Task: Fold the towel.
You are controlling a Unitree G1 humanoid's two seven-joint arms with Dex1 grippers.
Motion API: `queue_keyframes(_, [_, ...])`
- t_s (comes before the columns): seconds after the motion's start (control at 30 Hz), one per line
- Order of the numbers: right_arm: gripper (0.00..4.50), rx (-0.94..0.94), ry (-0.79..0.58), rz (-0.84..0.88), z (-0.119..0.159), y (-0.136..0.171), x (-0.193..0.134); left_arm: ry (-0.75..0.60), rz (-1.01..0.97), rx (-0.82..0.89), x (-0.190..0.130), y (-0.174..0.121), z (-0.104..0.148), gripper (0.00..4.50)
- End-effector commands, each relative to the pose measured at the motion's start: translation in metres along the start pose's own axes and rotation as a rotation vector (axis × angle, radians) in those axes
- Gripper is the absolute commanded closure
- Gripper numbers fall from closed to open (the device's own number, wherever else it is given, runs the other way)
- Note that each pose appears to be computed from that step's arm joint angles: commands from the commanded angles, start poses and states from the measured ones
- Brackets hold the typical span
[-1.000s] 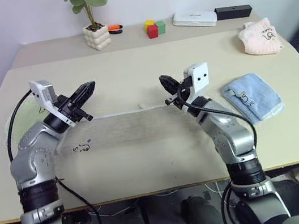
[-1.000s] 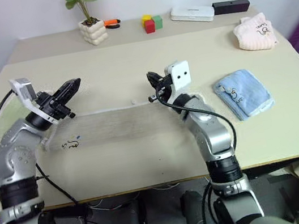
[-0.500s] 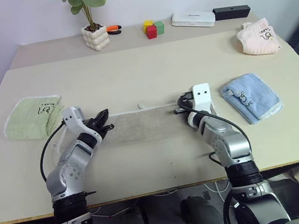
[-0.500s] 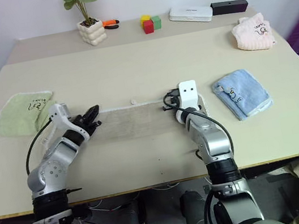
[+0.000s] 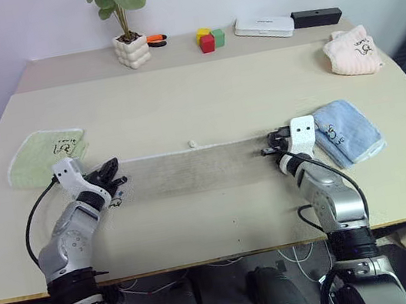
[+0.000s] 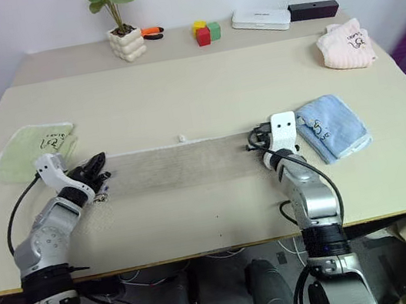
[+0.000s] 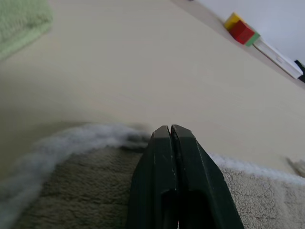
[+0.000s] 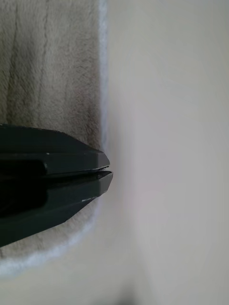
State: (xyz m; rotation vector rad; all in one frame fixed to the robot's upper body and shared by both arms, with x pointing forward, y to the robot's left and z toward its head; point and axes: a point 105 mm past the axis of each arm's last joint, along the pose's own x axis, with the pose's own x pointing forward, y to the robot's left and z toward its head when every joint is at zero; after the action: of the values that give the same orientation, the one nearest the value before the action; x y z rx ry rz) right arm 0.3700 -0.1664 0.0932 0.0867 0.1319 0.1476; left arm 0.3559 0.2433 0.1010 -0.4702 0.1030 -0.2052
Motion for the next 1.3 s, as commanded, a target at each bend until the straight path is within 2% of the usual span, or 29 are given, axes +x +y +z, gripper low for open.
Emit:
queue_keyframes(0.03, [3.08,-0.025,-0.125,0.093,0.043,0.011,-0.003,-0.03,-0.121,0.036,-0.003,-0.02,0.015,3.12])
queue_keyframes(0.13, [1.71,-0.048,-0.116,0.103,0.051,0.002,-0.012,-0.022,-0.178,0.093,-0.005,-0.029,0.023,1.8])
queue_keyframes(0.23, [0.04,0.031,-0.069,0.148,0.054,-0.006,-0.032,-0.02,-0.285,0.167,-0.01,-0.041,0.037,0.19])
queue_keyframes(0.27, [0.0,0.08,-0.056,0.186,0.055,-0.004,-0.04,-0.018,-0.344,0.2,-0.014,-0.046,0.042,0.03])
queue_keyframes(0.37, [0.0,0.3,0.002,0.315,0.05,0.004,-0.067,0.02,-0.54,0.246,-0.025,-0.062,0.049,0.03])
queue_keyframes(0.57, [0.0,0.618,0.017,0.382,0.051,0.006,-0.102,0.139,-0.794,0.35,-0.039,-0.079,0.051,0.03])
queue_keyframes(0.73, [0.0,0.767,0.074,0.234,0.024,-0.002,-0.12,0.252,-0.937,0.338,-0.047,-0.084,0.044,0.03])
queue_keyframes(0.83, [0.0,0.868,0.116,0.182,0.008,-0.002,-0.131,0.285,-0.995,0.399,-0.05,-0.087,0.041,0.03])
queue_keyframes(1.03, [0.0,0.989,0.173,0.083,-0.01,-0.003,-0.129,0.259,-1.011,0.472,-0.048,-0.088,0.046,0.03])
queue_keyframes(1.3, [0.0,1.072,0.174,0.048,-0.013,-0.001,-0.11,0.224,-1.029,0.518,-0.058,-0.09,0.055,0.03])
